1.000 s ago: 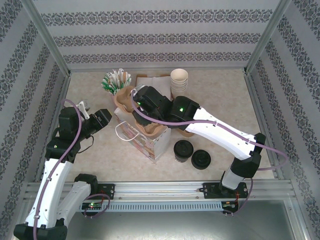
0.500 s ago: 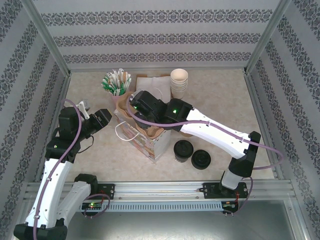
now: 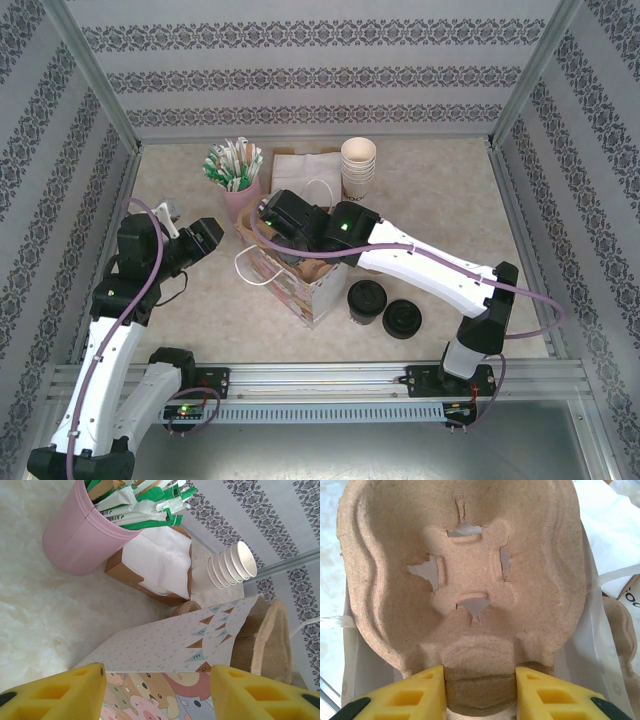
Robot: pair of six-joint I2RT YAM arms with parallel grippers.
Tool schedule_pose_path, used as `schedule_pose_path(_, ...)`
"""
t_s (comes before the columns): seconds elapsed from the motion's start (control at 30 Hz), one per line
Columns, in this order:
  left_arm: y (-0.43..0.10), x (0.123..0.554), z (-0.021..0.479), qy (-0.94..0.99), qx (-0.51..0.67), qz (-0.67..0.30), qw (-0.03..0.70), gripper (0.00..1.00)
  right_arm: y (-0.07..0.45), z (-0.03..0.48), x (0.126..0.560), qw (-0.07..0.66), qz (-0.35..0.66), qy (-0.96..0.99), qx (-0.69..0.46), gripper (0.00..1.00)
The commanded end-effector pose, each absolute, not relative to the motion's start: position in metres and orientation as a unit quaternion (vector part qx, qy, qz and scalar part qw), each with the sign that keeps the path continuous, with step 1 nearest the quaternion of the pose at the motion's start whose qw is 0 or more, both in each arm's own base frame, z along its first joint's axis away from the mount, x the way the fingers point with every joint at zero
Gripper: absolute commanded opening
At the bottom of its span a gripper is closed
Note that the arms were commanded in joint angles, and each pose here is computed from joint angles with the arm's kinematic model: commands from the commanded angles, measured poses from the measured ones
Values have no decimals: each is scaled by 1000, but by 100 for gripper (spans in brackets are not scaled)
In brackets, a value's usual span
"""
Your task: Pack the takeout coffee
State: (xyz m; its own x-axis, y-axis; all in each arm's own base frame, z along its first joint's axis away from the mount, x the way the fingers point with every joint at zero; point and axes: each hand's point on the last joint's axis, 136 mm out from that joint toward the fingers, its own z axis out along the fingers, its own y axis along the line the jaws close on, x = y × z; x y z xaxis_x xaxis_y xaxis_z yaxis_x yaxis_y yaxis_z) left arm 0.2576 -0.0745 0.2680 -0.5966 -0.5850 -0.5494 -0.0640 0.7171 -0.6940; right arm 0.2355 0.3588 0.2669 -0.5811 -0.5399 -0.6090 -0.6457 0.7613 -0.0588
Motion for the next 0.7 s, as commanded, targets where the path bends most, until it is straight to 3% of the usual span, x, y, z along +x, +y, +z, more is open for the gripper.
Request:
schedule_pose_path(0.0, -79, 256, 284, 828, -176, -330, 418, 58, 355, 255, 233, 295, 63, 893, -334, 36)
schedule_pose_path(0.67, -109, 265, 305, 813, -119, -407, 400, 67, 349, 281, 229, 318, 101, 893, -302, 36)
